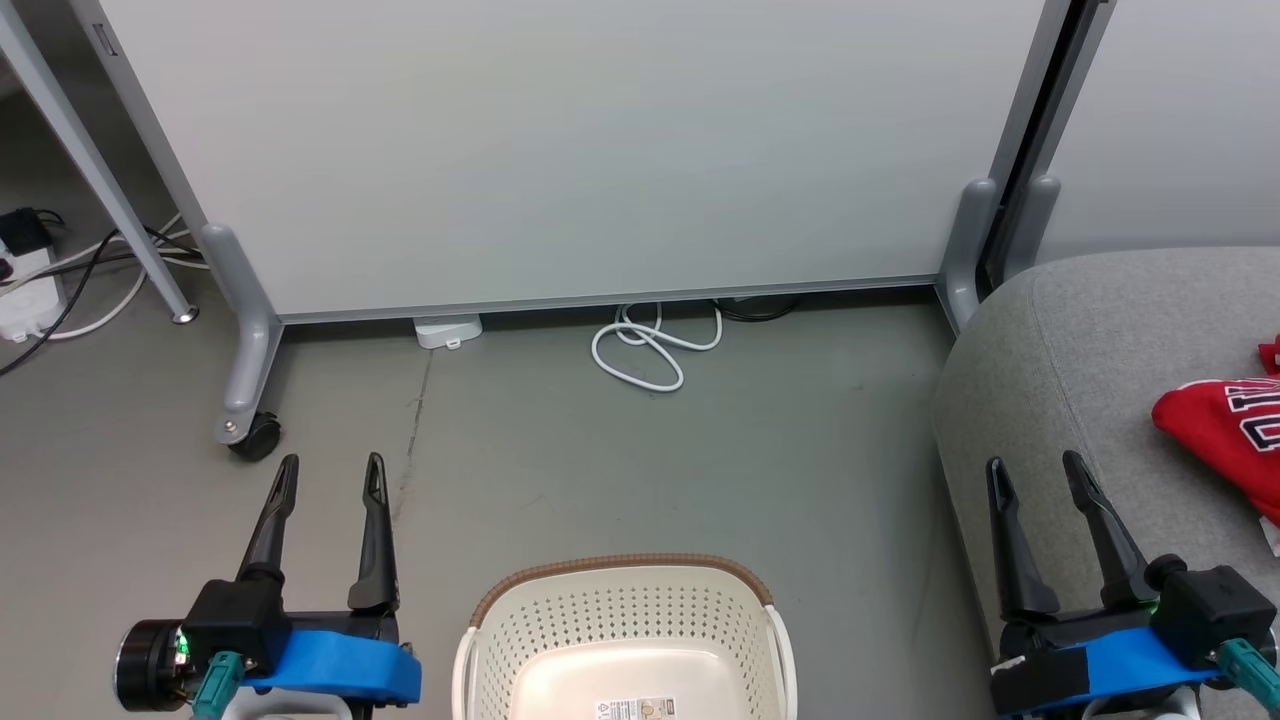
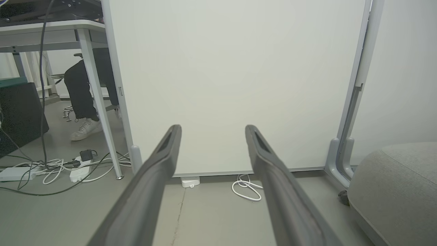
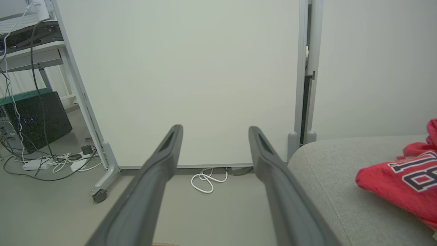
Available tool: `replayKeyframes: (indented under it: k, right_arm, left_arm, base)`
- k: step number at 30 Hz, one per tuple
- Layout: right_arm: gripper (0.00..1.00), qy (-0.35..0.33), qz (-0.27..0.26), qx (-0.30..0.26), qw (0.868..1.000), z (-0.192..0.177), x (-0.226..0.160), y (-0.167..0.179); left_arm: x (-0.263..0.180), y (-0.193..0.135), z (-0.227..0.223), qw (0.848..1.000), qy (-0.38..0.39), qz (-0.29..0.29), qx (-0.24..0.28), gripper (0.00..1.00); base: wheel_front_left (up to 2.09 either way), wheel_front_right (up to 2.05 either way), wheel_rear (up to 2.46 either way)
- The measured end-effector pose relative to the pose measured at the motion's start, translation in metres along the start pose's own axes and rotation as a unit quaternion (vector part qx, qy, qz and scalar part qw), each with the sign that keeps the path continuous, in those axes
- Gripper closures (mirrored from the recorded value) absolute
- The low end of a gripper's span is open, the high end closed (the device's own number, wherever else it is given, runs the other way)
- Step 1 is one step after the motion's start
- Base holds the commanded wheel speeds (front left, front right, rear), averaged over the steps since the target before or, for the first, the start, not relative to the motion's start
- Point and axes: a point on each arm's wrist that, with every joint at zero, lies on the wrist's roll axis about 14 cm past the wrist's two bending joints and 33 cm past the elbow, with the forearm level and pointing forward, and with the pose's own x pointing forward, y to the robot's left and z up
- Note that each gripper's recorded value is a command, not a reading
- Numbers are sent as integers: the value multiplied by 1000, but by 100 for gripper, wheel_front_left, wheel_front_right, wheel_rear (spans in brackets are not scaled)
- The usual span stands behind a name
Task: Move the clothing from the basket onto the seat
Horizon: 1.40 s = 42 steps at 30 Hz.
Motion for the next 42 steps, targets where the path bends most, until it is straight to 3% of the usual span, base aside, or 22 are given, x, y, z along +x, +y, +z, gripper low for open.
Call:
replayKeyframes:
  k: [11, 12, 18, 29, 42]
  right_arm:
    - [0, 2, 2, 5, 1000, -1, 0, 2]
    - [100, 2, 2, 5, 1000, -1, 0, 2]
    - [100, 36, -5, 11, 999, -22, -8, 0]
    - [100, 53, -40, 109, 992, -29, -11, -12]
    - [100, 61, -72, 214, 972, -34, -13, -22]
  left_arm:
    - [-2, 1, -2, 1000, 3, 4, -2, 0]
    - [-1, 1, -1, 1000, 2, 4, -2, 100]
    - [-16, -1, -30, 999, 49, 9, -13, 100]
    - [-16, 9, -39, 989, 74, 42, -117, 100]
    - [-12, 15, -40, 968, 80, 66, -230, 100]
  base:
    - [0, 0, 0]
    - [0, 0, 0]
    - [0, 0, 0]
    - [0, 0, 0]
    - [0, 0, 0]
